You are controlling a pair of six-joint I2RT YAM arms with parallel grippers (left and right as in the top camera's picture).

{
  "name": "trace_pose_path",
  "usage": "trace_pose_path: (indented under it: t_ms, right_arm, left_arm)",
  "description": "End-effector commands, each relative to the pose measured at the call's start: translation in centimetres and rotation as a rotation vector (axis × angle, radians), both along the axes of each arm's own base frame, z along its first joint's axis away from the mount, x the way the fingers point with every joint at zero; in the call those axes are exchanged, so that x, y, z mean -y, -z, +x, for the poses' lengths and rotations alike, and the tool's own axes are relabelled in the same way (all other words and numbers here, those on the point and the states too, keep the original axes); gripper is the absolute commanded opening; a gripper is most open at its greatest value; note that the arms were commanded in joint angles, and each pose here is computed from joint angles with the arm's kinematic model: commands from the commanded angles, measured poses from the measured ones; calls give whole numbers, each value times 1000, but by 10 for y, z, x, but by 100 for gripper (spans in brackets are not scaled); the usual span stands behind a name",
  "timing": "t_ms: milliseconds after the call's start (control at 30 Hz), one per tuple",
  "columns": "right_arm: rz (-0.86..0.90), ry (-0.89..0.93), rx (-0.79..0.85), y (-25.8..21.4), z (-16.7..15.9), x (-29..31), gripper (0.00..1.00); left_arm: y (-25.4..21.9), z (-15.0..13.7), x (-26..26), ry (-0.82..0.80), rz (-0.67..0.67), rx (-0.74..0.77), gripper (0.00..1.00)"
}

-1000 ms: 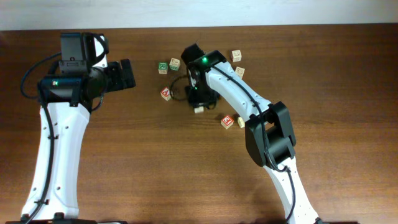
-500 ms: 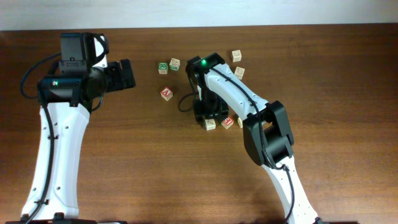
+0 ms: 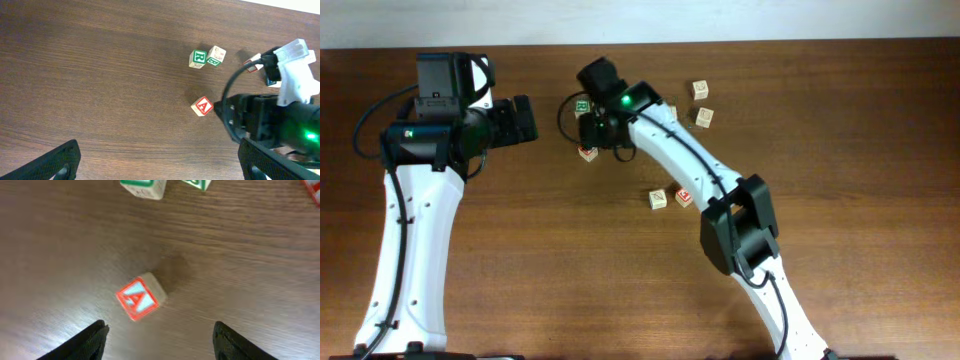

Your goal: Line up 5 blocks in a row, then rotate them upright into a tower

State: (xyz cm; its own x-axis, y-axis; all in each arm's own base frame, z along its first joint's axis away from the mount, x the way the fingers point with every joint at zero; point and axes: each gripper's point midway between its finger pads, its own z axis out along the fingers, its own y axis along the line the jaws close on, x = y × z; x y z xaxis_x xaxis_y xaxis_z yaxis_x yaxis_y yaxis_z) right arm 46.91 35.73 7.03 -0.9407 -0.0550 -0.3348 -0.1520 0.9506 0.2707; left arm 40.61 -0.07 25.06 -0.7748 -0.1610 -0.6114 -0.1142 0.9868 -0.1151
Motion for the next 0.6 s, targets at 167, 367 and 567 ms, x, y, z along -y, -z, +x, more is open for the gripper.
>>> trace_pose_path:
  t_ms: [167,367,567]
  right_arm:
    - [55,272,-20,34,13,-12,68]
    - [86,293,-9,33,17,-19,53]
    - [76,309,-44,48,6,-26,52]
  left_arm:
    - [-3,1,-2,-13,0,9,99]
    - [-3,1,-2,-13,0,9,99]
    - [-3,1,-2,-13,0,9,99]
